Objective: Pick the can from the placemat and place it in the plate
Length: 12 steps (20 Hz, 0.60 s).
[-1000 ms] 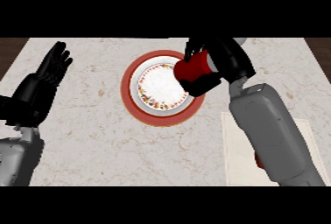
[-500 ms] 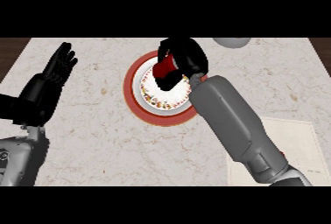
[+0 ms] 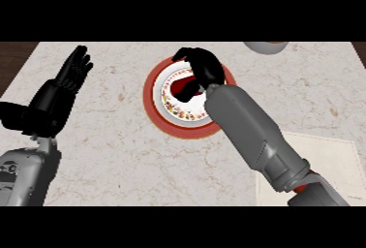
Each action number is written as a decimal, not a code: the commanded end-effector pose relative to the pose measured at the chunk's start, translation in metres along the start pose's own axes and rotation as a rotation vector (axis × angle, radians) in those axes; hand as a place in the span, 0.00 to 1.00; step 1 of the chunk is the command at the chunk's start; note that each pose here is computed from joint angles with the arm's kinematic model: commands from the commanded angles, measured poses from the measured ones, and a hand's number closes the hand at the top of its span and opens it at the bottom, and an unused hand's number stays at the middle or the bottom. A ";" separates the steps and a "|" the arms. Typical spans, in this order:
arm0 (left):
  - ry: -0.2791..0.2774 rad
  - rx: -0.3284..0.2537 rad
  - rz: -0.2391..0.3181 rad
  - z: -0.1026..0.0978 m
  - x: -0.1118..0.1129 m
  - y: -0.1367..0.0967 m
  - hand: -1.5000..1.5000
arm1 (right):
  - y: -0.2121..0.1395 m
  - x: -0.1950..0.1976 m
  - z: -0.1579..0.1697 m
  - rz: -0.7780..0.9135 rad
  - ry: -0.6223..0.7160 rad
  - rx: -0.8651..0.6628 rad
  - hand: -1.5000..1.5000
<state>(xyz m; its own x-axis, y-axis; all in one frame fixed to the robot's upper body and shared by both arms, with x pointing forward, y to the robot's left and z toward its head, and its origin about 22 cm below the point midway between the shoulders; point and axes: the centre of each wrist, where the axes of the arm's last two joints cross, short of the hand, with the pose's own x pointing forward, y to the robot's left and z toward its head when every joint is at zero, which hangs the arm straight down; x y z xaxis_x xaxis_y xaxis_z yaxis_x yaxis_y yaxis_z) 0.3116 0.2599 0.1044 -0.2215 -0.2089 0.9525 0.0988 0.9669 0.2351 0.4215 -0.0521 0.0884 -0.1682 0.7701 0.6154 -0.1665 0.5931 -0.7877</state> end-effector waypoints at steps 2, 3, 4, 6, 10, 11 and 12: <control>-0.002 -0.024 0.006 -0.007 0.007 -0.017 0.50 | 0.007 -0.007 0.000 -0.119 -0.021 0.020 0.00; -0.001 -0.016 -0.002 -0.001 -0.002 0.007 0.50 | 0.011 -0.019 0.003 -0.162 -0.029 0.004 0.00; -0.025 -0.045 0.016 -0.004 0.005 -0.015 0.50 | 0.001 -0.006 -0.004 -0.182 -0.021 -0.014 0.00; -0.013 -0.033 0.002 0.005 -0.007 -0.019 0.50 | 0.004 -0.008 -0.001 -0.233 -0.071 -0.093 0.00; -0.010 -0.004 0.004 -0.008 0.012 0.004 0.50 | -0.009 0.001 -0.006 -0.374 -0.088 -0.177 0.00; -0.010 -0.004 0.027 0.000 0.000 -0.011 0.50 | -0.010 -0.005 -0.005 -0.443 -0.094 -0.204 0.00; 0.004 -0.023 -0.007 -0.006 0.012 -0.005 0.50 | -0.011 -0.007 -0.007 -0.475 -0.089 -0.181 0.00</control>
<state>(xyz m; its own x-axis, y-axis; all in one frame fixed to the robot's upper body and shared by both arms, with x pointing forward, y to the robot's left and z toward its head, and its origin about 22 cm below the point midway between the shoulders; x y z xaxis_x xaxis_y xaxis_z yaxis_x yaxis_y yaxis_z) 0.3142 0.2527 0.1101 -0.2284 -0.2029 0.9522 0.1174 0.9652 0.2338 0.4283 -0.0573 0.0917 -0.1977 0.5027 0.8415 -0.0973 0.8442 -0.5272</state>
